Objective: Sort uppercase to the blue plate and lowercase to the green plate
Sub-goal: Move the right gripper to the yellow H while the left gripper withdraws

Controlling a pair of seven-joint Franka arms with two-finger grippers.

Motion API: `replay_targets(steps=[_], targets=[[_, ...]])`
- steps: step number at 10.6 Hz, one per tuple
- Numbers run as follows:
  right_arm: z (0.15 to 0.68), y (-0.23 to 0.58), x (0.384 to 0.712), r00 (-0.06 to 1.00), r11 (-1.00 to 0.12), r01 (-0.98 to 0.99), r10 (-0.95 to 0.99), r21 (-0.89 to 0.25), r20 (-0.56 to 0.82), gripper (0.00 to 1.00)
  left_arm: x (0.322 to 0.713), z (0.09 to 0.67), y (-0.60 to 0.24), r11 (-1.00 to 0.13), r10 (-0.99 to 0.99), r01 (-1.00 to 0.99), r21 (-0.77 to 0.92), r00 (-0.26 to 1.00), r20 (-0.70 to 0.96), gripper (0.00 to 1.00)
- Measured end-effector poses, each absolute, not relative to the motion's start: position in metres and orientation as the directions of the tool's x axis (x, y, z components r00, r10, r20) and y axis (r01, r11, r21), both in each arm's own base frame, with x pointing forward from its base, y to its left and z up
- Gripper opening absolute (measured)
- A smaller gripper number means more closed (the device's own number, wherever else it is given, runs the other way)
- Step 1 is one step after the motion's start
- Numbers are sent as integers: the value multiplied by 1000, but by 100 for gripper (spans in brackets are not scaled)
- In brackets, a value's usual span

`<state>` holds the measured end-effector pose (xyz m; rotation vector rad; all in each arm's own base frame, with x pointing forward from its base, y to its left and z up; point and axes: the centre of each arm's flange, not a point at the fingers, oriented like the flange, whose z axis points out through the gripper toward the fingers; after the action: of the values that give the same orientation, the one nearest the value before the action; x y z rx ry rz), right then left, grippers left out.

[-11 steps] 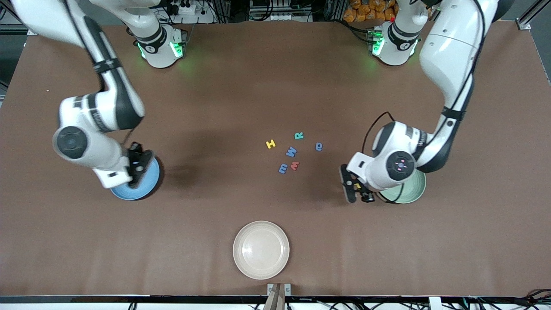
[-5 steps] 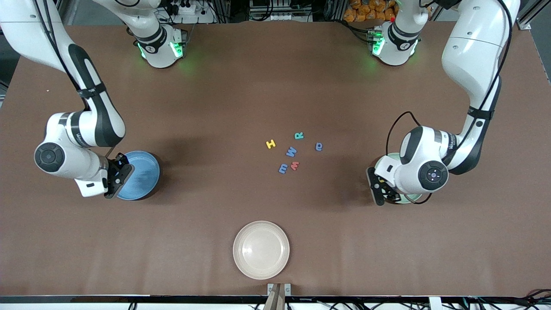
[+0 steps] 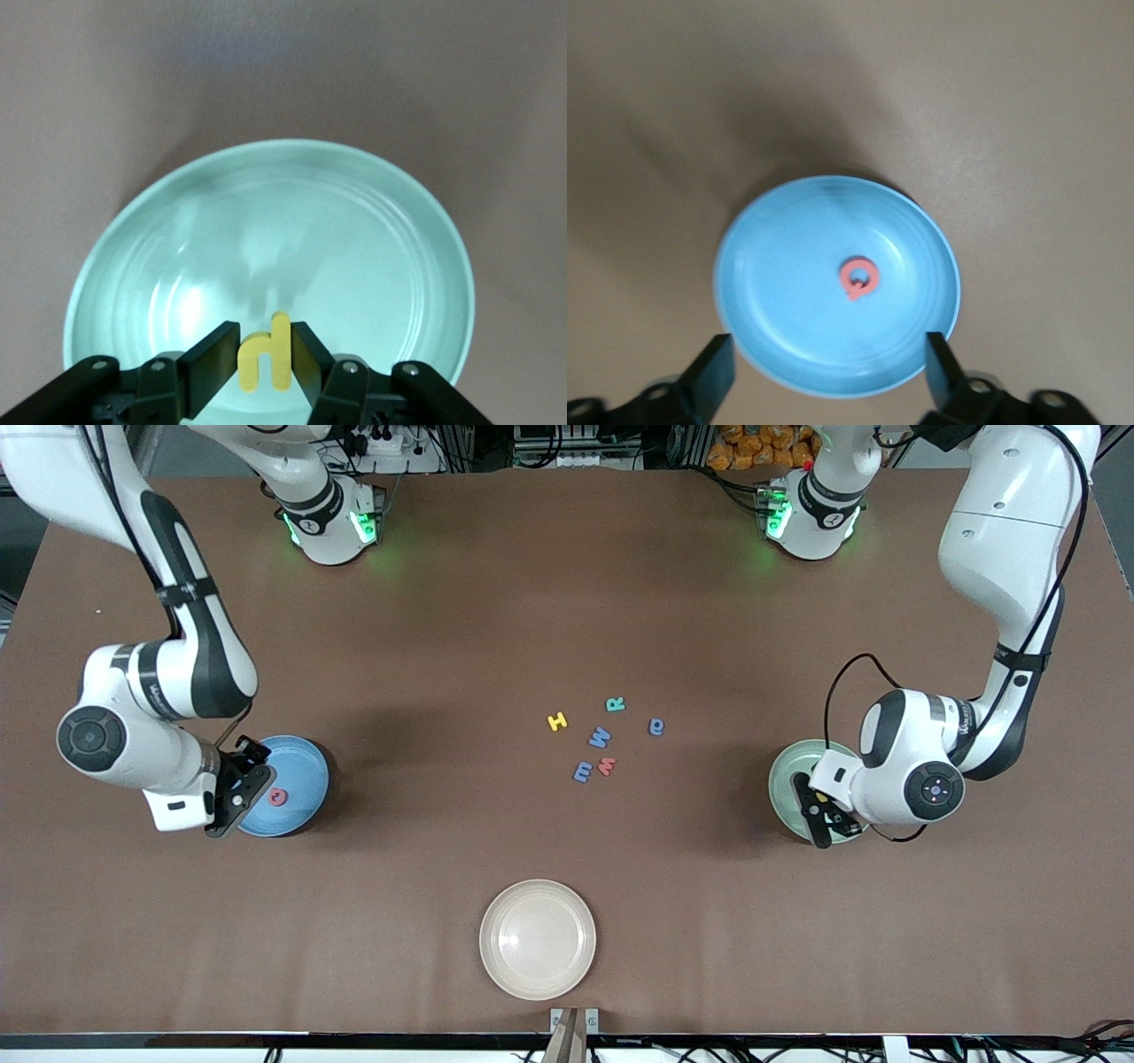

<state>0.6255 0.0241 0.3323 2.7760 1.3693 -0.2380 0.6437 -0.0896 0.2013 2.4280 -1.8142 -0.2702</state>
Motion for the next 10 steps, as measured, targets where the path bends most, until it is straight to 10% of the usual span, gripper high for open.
replay_targets(steps=[4,10], targets=[[402,124,613,696,-701,713,713,-37,-86,100,642,201,-85,-292,-956,-941,174,282,-78,33],[406,299,550,864,-868,497,496,-16,-82,100,672,289,-53,-370,-929,-928,36,368,-51,75]])
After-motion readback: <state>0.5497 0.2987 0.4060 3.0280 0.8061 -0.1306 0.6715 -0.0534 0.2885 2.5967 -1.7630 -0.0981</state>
